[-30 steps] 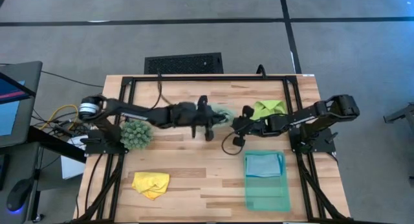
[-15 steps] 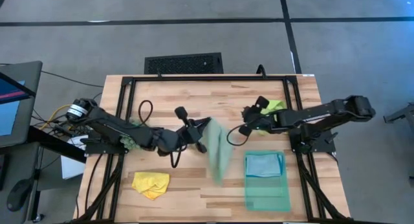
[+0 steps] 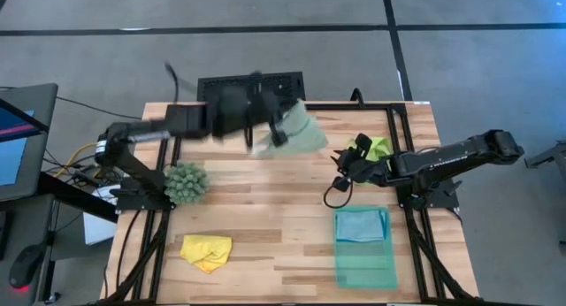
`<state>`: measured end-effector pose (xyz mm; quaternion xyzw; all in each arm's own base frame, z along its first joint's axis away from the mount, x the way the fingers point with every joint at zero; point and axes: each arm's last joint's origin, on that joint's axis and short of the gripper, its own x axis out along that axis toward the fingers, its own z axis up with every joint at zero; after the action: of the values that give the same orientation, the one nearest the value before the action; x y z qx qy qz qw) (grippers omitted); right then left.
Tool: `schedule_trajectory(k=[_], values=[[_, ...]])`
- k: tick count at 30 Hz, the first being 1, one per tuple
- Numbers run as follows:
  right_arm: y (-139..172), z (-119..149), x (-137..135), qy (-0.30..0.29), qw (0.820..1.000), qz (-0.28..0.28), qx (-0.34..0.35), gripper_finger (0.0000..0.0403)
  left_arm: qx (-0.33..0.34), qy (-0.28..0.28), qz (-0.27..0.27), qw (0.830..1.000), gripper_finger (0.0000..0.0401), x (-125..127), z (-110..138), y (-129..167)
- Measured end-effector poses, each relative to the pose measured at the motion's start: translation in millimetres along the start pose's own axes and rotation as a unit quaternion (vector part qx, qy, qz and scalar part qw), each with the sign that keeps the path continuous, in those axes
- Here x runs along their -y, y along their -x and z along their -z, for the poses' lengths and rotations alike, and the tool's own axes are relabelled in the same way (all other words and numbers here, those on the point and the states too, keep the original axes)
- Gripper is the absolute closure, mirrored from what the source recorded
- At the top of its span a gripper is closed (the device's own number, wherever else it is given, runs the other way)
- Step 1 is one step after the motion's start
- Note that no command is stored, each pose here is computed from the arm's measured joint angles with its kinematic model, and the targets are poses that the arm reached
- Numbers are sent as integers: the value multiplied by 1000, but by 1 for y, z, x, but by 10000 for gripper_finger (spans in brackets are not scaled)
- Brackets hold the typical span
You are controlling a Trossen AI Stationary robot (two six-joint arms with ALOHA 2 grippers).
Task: Fold microfiber towels
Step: Fold the green microfiber cloth
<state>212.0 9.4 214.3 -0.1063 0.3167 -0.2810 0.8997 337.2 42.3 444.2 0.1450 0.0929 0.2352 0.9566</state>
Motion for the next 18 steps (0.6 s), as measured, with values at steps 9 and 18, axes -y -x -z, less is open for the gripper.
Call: schedule_trajectory(k=[9,18], values=[[-2,8,0,23,999,6,-32,290,-158,97,150,971,401,9,42,-7],[-2,9,-3,8,998,-39,-40,290,-395,119,108,905,401,96,200,17]])
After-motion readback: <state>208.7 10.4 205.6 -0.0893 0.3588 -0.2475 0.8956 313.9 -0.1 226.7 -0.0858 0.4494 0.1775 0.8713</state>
